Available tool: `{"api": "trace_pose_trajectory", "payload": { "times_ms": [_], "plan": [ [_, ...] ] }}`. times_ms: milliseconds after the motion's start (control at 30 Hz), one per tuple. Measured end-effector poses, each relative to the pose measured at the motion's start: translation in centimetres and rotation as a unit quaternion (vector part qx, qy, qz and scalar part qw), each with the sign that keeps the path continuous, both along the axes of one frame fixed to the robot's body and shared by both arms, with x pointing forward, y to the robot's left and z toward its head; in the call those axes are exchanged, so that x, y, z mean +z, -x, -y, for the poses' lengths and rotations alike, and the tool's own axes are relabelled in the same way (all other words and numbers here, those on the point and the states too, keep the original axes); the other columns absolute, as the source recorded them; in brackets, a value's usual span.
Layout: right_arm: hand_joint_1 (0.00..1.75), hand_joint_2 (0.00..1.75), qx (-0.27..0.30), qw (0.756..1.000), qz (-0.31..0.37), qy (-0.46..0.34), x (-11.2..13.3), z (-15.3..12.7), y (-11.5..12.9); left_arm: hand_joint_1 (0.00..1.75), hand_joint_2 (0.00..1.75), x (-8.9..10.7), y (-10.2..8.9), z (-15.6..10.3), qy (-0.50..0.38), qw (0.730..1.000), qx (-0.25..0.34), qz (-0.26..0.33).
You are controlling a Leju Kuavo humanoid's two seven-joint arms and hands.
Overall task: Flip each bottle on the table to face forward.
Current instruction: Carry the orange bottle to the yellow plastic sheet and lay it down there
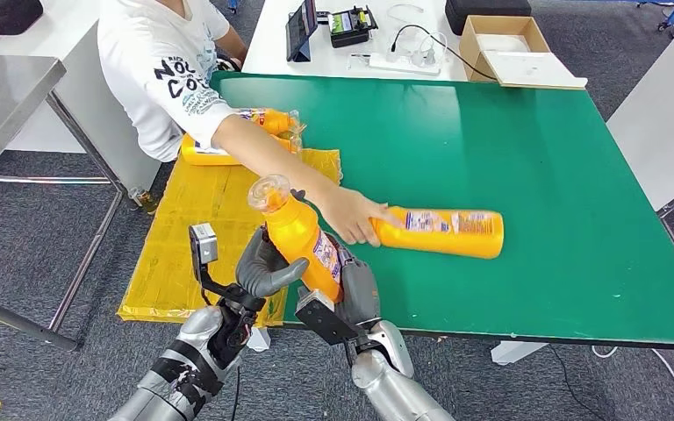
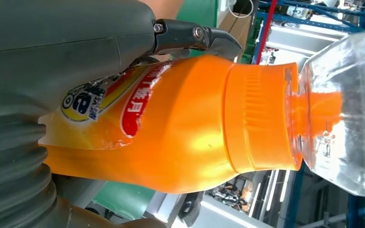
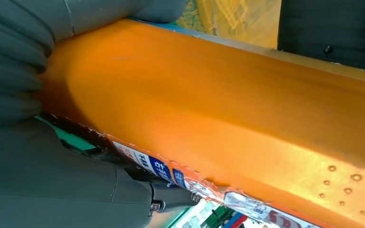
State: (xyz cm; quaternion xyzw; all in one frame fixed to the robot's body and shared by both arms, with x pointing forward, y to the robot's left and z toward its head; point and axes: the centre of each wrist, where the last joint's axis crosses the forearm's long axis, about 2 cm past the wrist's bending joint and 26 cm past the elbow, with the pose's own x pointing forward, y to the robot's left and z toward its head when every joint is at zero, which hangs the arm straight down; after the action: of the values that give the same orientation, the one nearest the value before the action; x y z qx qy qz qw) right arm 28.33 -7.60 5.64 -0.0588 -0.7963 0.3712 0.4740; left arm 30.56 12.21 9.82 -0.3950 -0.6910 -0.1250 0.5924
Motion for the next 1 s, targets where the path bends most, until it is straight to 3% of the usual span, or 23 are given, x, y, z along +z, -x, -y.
{"api": "trace_pose_trajectory", "payload": {
  "times_ms": [600,667,800,833,1000],
  "plan": [
    [1.75,1.75,0.033,0.998,-0.008,0.045,-0.7,-1.4,1.3,0.0,1.75,-2.0,0.4,-0.3,-0.011,0.999,0.007,-0.044],
    [1.75,1.75,0.034,0.998,-0.01,0.045,-0.8,-1.4,1.4,0.07,1.75,-2.0,0.4,-0.3,-0.012,0.999,0.008,-0.045],
    [1.75,1.75,0.033,0.998,-0.014,0.042,-0.8,-1.5,1.5,1.66,1.75,-2.1,0.4,-0.3,-0.019,0.999,0.015,-0.042],
    [1.75,1.75,0.033,0.999,-0.015,0.04,-0.8,-1.5,1.4,1.75,1.75,-2.1,0.4,-0.3,-0.022,0.999,0.018,-0.04],
    [1.75,1.75,0.029,0.999,-0.016,0.035,-0.8,-1.6,1.4,1.75,1.75,-2.1,0.4,-0.3,-0.025,0.999,0.022,-0.036]
  ]
}}
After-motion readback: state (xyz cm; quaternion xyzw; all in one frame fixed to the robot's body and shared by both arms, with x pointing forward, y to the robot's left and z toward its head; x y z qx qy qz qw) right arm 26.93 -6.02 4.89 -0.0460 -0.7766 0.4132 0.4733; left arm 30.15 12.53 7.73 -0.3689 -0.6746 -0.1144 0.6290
